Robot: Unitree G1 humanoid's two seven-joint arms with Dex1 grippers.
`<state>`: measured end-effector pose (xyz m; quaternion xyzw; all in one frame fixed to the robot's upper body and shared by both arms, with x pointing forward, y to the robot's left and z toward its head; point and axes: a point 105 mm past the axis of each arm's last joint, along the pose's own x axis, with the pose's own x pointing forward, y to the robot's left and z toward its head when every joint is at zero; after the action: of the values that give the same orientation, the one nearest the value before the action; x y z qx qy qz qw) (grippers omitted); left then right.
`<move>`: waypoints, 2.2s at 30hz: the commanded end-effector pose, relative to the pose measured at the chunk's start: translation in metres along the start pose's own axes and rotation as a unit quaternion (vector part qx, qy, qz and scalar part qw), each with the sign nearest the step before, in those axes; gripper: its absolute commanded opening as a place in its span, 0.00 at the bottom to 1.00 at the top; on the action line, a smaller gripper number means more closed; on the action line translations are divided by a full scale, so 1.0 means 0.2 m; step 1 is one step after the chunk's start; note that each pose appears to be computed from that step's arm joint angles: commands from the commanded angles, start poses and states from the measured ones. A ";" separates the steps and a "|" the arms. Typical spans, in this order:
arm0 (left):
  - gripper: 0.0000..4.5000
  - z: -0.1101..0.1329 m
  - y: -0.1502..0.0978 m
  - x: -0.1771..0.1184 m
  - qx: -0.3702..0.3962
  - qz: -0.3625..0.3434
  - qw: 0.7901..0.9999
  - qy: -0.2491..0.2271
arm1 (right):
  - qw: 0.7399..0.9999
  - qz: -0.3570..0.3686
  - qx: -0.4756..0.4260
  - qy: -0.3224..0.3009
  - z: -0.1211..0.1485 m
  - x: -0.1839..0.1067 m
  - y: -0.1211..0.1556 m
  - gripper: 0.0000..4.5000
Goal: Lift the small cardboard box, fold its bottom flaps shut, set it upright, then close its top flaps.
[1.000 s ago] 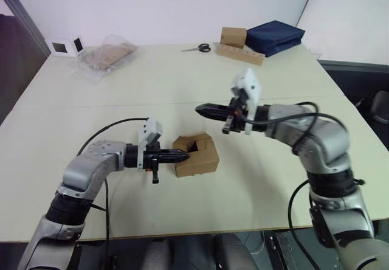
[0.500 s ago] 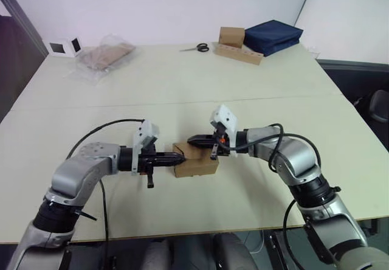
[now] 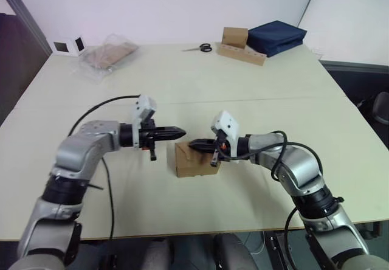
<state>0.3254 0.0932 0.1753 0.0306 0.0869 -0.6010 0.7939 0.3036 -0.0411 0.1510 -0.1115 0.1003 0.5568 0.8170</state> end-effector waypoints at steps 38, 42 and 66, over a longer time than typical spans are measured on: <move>0.01 0.00 0.04 0.15 0.035 -0.029 0.999 0.006 | 0.998 0.036 -0.046 0.033 0.05 -0.11 0.14 0.00; 0.01 0.01 0.05 0.16 0.035 -0.029 0.999 0.002 | 0.997 0.037 -0.047 0.046 0.02 -0.11 0.15 0.00; 0.01 -0.02 0.00 0.17 0.042 -0.043 0.998 0.009 | 0.996 0.064 -0.050 0.022 0.10 -0.15 0.17 0.00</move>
<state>0.3354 0.0627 0.1579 0.0551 0.0880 -0.6339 0.7664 0.2685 -0.0518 0.1603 -0.1527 0.1246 0.5958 0.7786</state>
